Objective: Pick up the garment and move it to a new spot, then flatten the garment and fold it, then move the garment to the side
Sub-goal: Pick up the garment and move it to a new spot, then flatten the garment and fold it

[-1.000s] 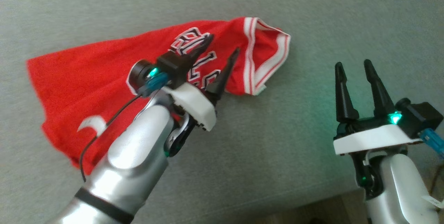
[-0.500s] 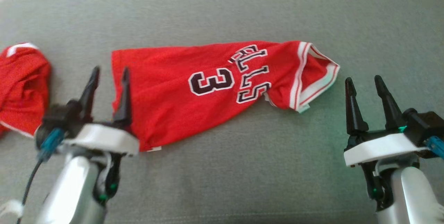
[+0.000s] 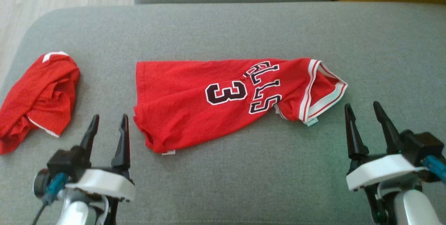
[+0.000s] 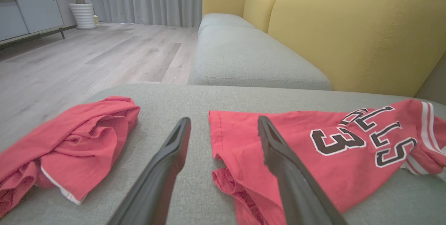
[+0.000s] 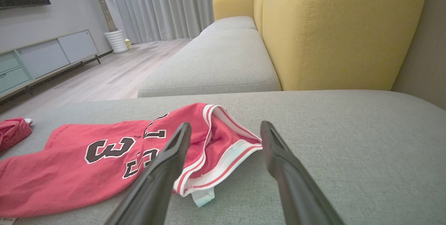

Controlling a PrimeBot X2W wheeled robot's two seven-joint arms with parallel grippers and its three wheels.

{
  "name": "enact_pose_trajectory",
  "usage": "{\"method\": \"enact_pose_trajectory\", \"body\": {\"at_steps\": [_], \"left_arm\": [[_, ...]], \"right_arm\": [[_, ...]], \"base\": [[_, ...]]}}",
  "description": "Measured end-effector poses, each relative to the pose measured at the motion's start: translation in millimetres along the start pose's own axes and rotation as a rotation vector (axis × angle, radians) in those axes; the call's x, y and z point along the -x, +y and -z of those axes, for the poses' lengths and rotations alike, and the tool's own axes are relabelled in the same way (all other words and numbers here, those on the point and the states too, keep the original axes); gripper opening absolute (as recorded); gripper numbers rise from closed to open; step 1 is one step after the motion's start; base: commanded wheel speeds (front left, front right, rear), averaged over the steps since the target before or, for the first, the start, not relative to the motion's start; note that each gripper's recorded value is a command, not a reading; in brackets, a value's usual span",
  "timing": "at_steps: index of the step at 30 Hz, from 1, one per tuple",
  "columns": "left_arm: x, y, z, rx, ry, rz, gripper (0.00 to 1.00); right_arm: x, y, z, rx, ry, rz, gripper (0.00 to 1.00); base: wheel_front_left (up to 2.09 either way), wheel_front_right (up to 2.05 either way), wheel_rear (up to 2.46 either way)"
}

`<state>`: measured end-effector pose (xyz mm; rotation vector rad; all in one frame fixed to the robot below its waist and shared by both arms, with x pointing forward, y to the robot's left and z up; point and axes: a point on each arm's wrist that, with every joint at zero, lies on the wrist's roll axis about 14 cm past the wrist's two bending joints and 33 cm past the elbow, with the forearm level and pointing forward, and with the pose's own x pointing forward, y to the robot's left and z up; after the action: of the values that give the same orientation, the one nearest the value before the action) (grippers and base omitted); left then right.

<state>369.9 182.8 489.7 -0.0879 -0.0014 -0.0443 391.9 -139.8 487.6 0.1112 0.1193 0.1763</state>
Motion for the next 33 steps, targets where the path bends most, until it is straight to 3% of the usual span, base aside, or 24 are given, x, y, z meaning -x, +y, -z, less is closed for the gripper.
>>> {"method": "enact_pose_trajectory", "body": {"at_steps": [12, 33], "left_arm": [[34.0, -8.2, 4.8, -0.007, 0.018, 0.01, 1.0], [34.8, -13.6, 4.9, -0.019, 0.031, 0.026, 1.0]], "right_arm": [[32.8, 1.5, -8.4, 0.002, -0.022, 0.009, 1.0], [40.0, 0.2, -10.0, 0.0, -0.025, 0.017, 1.0]], "base": [[0.0, 0.0, 0.0], [0.0, 0.0, 0.0]]}}
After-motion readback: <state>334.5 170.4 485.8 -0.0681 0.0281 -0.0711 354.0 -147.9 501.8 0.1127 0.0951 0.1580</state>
